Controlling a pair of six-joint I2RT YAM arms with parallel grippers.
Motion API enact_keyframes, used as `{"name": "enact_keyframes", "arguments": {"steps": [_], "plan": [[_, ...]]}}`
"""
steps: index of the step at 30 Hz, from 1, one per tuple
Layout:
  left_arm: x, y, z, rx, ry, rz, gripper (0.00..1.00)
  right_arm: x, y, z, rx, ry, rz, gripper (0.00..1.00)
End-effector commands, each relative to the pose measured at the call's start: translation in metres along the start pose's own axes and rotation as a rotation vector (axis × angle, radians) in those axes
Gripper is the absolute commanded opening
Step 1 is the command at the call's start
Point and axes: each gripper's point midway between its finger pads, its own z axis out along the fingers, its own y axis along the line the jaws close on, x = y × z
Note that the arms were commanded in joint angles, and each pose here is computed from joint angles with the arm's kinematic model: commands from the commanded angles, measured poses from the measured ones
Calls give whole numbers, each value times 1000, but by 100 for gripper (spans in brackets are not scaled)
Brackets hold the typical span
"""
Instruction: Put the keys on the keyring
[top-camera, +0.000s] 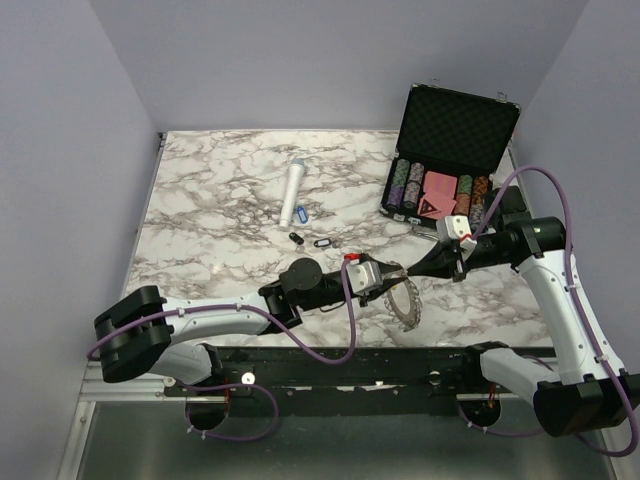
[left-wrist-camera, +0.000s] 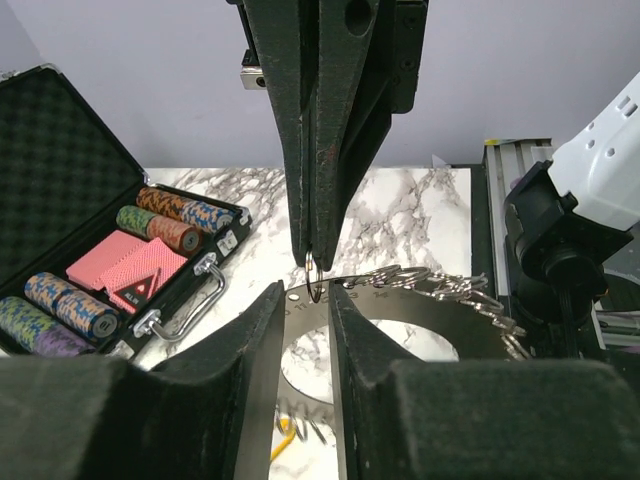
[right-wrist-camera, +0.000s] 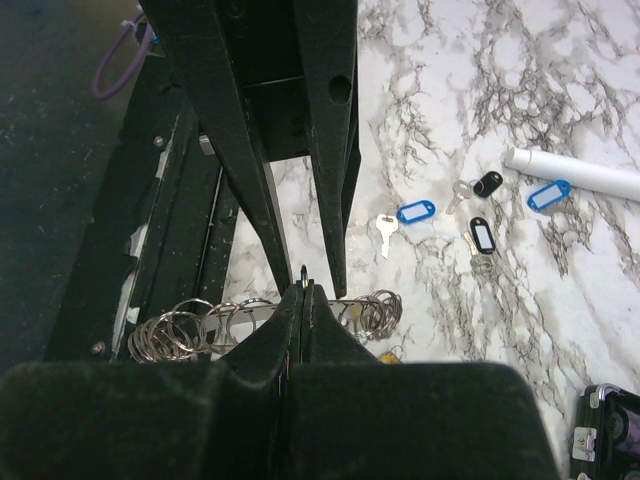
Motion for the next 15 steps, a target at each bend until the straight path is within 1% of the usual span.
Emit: {"name": "enact_keyframes", "arguments": {"steps": [1, 3, 15], "plan": [[-21, -7, 8, 39, -68, -4, 29, -10, 17, 3, -36, -56, 50, 0], [-21, -8, 8, 43, -71, -7, 27, -9, 17, 3, -36, -55, 52, 0], [-25, -11, 8, 57, -92, -20, 24, -7, 15, 3, -32, -54, 63, 0]]}}
